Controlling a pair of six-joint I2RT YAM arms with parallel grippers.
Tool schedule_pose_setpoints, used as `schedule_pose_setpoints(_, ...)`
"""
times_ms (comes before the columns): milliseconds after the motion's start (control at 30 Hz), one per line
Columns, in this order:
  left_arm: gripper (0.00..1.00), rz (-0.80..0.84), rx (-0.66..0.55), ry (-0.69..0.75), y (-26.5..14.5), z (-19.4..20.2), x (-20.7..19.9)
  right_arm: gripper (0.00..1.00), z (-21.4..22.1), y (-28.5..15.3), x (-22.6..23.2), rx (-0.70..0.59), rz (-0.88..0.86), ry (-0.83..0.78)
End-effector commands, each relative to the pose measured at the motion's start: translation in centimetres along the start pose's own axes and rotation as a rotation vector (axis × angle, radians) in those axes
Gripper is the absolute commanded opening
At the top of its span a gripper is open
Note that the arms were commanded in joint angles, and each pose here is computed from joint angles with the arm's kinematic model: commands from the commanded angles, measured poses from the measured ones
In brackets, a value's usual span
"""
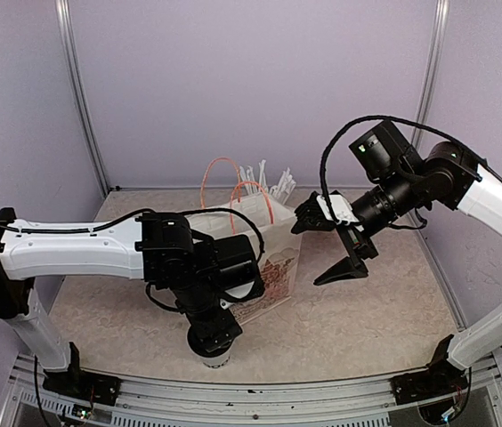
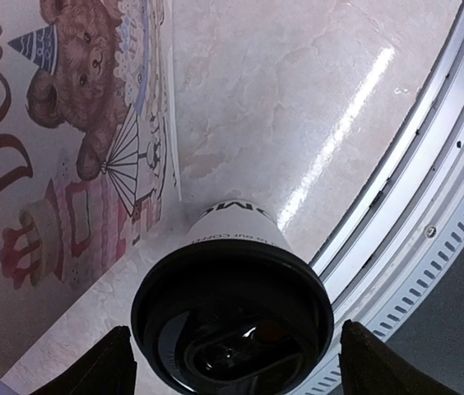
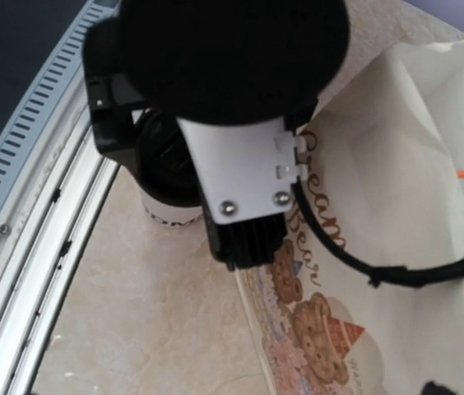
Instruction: Pack the takeout coffee
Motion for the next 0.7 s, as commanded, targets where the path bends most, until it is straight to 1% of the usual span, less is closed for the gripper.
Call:
schedule_pose_setpoints(0,0.85,-0.057,0.021,-0.058,-0.7,0.6,0.8,0.99,-0.1,-0.6,0.0,-0.008,0.018,-0.004)
schedule_pose_setpoints(133,0.86,-0.02,0.035,-0.076,0.2,1.2,0.6,0.99,0.1,-0.5,0.1,-0.003,0.017,-0.003)
schedule_pose_setpoints(367,0.83,-0.005,0.043,-0.07,1.2,1.6,0.6,0.99,0.3,-0.4,0.1,0.001,0.018,-0.004)
schedule_pose_setpoints(467,0.8,0.0,0.045,-0.061,1.3,1.5,0.5,0.99,0.3,-0.4,0.1,0.005,0.019,-0.003)
schedule_pose_setpoints(667,0.71,-0.007,0.073,-0.058,1.6,1.8,0.3,0.99,0.3,-0.4,-0.1,0.009,0.028,-0.004)
Point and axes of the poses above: each gripper's point midway between its finger pads, its own y axis out along the fingers, its own x axis along the line the jaws close on, z = x × y, the point moved 7 cm from there along -y, back along the fingers, and after that the axes turned 1 degree about -y, right-handed, at the moved point
